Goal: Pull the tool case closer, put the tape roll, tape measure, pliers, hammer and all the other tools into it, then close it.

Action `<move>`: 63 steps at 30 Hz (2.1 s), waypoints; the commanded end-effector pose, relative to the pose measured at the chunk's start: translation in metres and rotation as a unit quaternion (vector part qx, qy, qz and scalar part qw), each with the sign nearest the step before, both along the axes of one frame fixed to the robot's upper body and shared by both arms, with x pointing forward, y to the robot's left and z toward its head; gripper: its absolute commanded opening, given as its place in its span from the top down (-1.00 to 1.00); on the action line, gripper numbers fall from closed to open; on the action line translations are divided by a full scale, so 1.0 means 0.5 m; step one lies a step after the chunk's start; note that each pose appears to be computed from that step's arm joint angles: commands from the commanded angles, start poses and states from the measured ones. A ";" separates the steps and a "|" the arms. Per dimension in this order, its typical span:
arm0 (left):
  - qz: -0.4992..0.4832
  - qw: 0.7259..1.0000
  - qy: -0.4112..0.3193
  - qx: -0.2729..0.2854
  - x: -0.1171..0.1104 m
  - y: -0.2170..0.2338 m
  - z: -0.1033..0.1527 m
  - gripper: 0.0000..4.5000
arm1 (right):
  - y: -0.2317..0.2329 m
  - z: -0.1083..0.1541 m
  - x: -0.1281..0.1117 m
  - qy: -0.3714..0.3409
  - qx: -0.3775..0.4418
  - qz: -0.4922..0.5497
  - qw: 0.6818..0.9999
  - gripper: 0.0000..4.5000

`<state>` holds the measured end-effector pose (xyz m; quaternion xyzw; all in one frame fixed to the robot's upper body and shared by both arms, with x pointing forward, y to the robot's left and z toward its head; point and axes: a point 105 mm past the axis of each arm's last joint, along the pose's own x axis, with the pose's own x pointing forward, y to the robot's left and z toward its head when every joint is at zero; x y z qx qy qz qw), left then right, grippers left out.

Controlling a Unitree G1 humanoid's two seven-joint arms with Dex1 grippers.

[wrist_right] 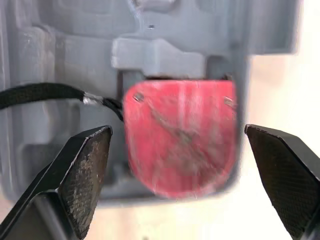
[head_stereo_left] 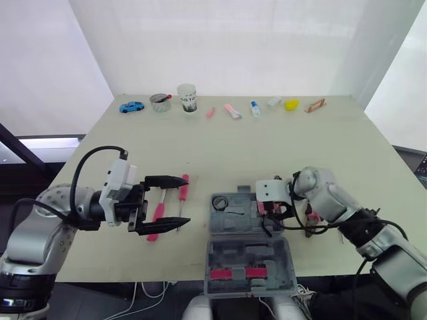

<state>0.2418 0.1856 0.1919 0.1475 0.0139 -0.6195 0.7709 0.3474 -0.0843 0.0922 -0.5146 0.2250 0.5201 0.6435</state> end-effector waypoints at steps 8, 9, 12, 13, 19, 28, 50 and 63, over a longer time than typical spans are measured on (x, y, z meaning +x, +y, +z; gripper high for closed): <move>0.010 1.000 -0.024 0.002 -0.001 0.011 0.015 -1.00 | -0.046 0.071 -0.005 0.010 0.166 -0.062 0.984 -0.77; 0.012 1.000 -0.025 0.001 0.000 0.012 0.015 -1.00 | -0.038 0.075 -0.009 0.021 0.211 -0.056 0.976 -0.77; 0.012 1.000 -0.024 -0.002 0.001 0.010 0.013 -1.00 | -0.036 0.068 -0.017 0.037 0.285 -0.054 0.956 -0.27; 0.012 1.000 -0.024 -0.002 0.002 0.010 0.013 -1.00 | -0.036 0.065 -0.015 0.032 0.296 -0.054 0.953 -0.23; 0.012 1.000 -0.025 -0.004 0.004 0.010 0.013 -1.00 | -0.030 0.056 -0.003 0.016 0.374 -0.053 0.926 -0.23; 0.016 1.000 -0.026 -0.005 0.003 0.013 0.014 -1.00 | -0.033 0.025 0.002 0.022 0.446 -0.059 0.893 0.08; 0.019 0.999 -0.029 0.002 0.008 0.014 0.020 -1.00 | -0.087 -0.197 -0.022 0.120 0.354 -0.161 0.913 0.08; 0.068 0.997 -0.001 -0.030 0.017 0.027 -0.015 -1.00 | -0.077 -0.169 -0.001 0.070 0.385 -0.168 0.905 0.08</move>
